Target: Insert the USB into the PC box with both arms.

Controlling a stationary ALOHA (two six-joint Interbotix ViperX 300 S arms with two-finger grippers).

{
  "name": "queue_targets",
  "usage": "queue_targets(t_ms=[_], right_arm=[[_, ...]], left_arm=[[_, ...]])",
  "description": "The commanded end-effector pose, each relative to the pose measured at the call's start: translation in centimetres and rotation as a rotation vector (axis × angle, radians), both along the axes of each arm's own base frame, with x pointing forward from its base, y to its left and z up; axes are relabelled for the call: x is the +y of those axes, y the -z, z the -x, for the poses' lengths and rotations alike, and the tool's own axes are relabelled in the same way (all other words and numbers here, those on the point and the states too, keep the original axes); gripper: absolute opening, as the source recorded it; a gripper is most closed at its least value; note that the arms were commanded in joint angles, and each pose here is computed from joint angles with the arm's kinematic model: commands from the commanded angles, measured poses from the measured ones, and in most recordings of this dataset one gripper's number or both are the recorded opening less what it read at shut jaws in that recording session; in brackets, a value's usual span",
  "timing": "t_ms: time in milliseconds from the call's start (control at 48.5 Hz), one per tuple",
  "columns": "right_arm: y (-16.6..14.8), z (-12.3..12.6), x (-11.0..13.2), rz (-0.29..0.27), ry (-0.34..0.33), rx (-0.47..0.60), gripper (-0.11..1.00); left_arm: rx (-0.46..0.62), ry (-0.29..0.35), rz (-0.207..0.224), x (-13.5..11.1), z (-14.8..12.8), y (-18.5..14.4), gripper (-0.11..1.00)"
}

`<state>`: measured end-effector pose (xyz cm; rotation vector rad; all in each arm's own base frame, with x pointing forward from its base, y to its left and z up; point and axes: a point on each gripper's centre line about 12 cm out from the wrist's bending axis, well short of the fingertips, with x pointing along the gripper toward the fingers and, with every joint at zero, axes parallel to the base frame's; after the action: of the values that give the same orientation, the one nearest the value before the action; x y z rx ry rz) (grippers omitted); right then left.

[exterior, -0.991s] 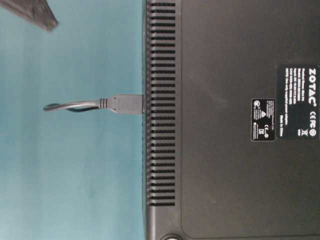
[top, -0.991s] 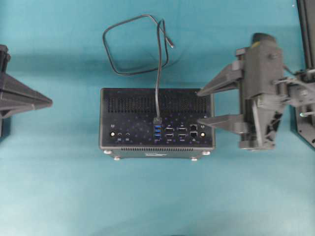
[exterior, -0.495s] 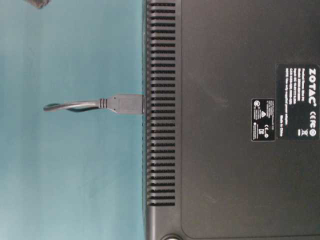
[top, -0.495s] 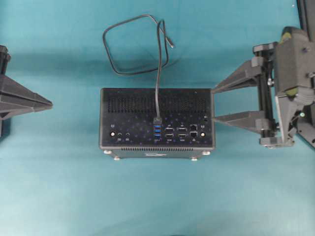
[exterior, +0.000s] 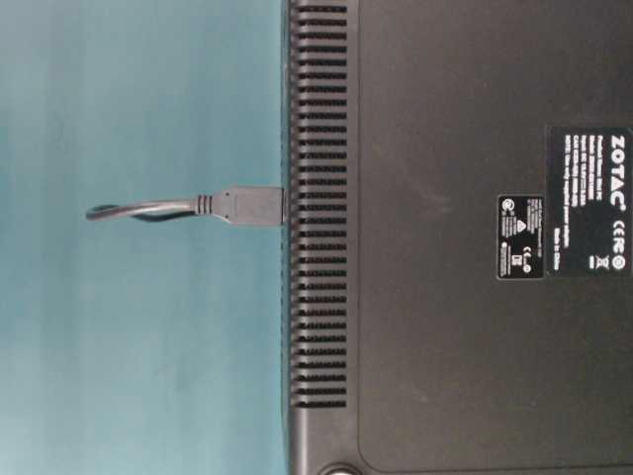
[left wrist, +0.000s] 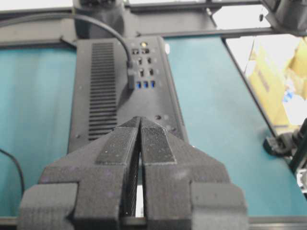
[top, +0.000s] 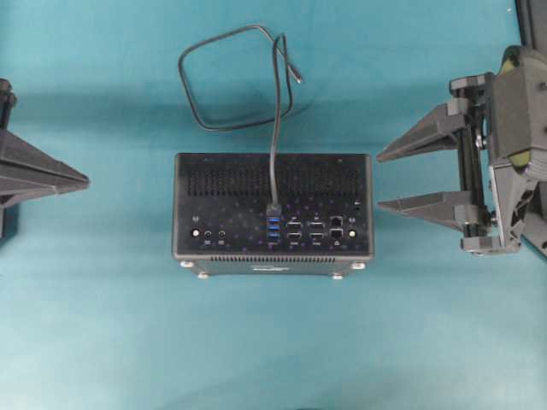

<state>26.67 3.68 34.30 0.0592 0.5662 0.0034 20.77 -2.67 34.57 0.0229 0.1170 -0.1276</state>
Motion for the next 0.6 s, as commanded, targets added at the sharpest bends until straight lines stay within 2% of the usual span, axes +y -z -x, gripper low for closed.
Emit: queue_targets(t_ms=[0,578], right_arm=[[-0.68,0.0,0.13,-0.014,-0.002,-0.029,0.72],[-0.54,-0.05,0.18,-0.016,-0.007,-0.038,0.72]], left_arm=[[-0.012,0.001,0.002,-0.04,-0.07,-0.44,0.0],[-0.005,0.003,-0.001,-0.07,-0.07,-0.16,0.0]])
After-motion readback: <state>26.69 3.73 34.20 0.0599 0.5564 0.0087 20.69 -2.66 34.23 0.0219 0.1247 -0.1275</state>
